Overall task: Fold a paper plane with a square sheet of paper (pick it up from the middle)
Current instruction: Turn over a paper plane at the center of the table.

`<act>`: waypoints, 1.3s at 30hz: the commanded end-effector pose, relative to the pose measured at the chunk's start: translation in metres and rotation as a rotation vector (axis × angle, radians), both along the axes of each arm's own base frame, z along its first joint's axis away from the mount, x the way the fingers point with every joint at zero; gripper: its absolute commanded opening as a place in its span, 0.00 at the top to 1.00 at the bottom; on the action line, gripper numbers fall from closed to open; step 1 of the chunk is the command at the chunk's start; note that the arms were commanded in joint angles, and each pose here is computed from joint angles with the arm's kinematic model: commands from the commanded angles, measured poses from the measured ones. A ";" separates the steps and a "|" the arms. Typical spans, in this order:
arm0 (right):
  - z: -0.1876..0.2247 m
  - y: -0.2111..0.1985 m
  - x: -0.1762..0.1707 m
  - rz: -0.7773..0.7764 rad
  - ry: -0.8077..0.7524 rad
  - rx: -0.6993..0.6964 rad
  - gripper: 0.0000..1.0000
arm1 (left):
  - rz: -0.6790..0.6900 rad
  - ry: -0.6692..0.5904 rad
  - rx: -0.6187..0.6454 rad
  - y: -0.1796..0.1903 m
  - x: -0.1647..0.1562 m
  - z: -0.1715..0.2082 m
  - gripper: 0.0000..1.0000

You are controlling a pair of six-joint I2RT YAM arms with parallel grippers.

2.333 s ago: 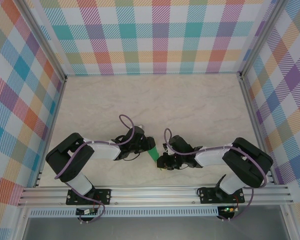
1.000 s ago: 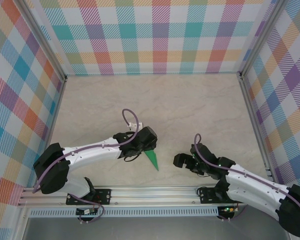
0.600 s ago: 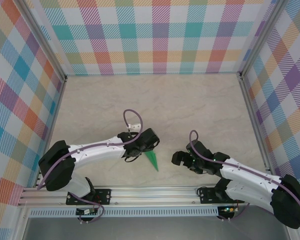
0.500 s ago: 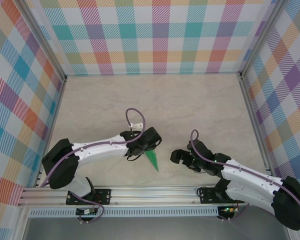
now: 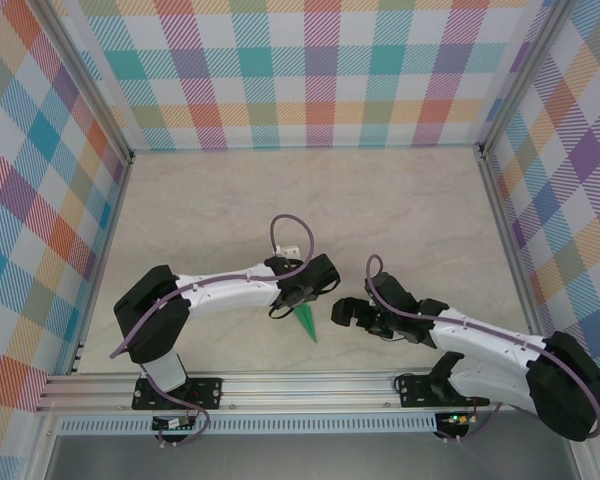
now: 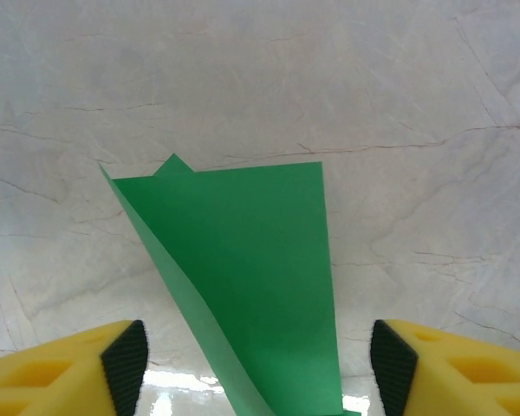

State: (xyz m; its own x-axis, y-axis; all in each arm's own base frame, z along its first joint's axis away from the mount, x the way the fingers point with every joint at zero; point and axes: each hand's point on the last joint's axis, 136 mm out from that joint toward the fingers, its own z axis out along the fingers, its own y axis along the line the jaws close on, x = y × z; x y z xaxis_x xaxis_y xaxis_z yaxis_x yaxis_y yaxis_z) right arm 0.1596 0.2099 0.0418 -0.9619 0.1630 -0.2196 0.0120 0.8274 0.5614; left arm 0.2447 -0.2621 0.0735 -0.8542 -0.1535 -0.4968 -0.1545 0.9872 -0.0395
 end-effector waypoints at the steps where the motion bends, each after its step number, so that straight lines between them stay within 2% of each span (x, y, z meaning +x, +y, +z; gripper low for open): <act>1: 0.014 0.016 0.008 0.029 -0.023 0.050 0.00 | 0.014 0.002 0.053 0.009 -0.005 -0.005 0.35; 5: 0.011 0.018 0.009 0.021 -0.004 0.037 0.00 | 0.015 0.004 0.055 0.011 -0.007 -0.008 0.46; 9: 0.014 0.023 0.010 0.026 -0.009 0.045 0.00 | 0.014 0.006 0.049 0.016 -0.010 -0.010 0.63; 14: 0.019 0.029 0.010 0.037 -0.023 0.038 0.00 | 0.024 0.006 0.032 0.024 -0.013 -0.014 0.73; 18: 0.019 0.037 0.010 0.053 -0.021 0.017 0.08 | 0.031 -0.009 -0.004 0.029 -0.016 -0.012 0.77; 21: 0.019 0.049 0.011 0.075 -0.014 0.029 0.17 | 0.032 -0.027 -0.033 0.035 -0.019 -0.009 0.77; 28: 0.017 0.082 0.015 0.144 -0.002 0.080 0.39 | 0.039 -0.034 -0.059 0.050 -0.024 -0.013 0.86; 31: 0.015 0.093 0.015 0.170 0.005 0.105 0.39 | 0.039 -0.033 -0.049 0.056 -0.025 -0.014 0.92; 39: 0.020 0.117 0.014 0.262 -0.018 0.142 0.38 | 0.036 -0.036 -0.051 0.068 -0.029 -0.017 0.92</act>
